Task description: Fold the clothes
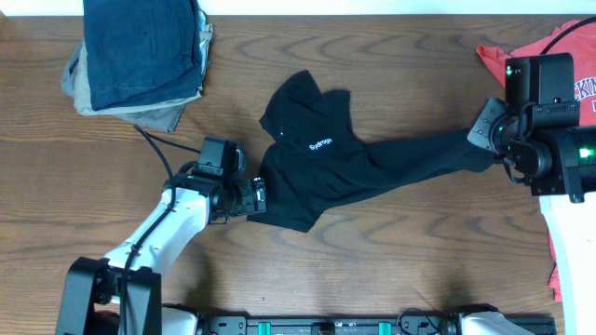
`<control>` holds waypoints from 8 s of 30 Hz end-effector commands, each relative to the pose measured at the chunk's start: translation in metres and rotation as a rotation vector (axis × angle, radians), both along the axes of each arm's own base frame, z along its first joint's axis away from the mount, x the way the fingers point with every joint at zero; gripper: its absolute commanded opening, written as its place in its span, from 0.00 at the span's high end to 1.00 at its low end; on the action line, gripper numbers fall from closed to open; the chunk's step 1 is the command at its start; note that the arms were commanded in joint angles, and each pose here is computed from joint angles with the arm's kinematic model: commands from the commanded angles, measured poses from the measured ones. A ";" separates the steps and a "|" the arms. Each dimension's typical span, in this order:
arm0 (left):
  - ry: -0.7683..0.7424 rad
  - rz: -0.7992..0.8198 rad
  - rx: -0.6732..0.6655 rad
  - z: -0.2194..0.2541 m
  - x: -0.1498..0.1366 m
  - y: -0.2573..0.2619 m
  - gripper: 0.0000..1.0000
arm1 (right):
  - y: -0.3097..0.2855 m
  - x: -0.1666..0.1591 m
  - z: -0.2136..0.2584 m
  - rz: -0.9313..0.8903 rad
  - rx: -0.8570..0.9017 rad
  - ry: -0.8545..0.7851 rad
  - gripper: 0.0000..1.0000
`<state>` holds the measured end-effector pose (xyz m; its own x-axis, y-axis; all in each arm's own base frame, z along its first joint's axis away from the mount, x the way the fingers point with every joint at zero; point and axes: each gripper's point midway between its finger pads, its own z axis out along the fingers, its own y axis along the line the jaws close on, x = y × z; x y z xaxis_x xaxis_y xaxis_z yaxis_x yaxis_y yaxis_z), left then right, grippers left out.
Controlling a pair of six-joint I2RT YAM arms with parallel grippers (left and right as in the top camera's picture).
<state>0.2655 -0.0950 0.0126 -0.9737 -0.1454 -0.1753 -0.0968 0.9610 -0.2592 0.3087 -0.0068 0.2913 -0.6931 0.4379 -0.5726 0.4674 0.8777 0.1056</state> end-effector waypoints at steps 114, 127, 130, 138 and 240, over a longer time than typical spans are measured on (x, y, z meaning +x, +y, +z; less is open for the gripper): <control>-0.081 0.060 0.215 0.122 -0.045 0.030 0.94 | 0.046 -0.008 -0.285 0.443 0.193 0.565 0.37; -0.084 0.059 0.222 0.122 -0.044 0.031 0.94 | 0.035 0.012 -0.287 0.409 0.122 0.490 0.99; -0.084 0.059 0.222 0.122 -0.044 0.031 0.94 | 0.034 0.014 -0.287 0.395 0.120 0.483 0.99; -0.084 0.059 0.222 0.122 -0.044 0.031 0.94 | 0.035 0.004 -0.278 0.399 0.123 0.549 0.80; -0.078 0.043 0.229 0.119 -0.045 0.032 0.94 | 0.055 0.017 -0.287 0.642 -0.128 0.498 0.91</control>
<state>0.2209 -0.0681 0.1350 -0.9478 -0.1448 -0.2841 -0.1293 0.9890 -0.0724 0.3167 0.0487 0.0021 -0.9735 -0.1856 -0.1338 -0.1762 0.9812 -0.0793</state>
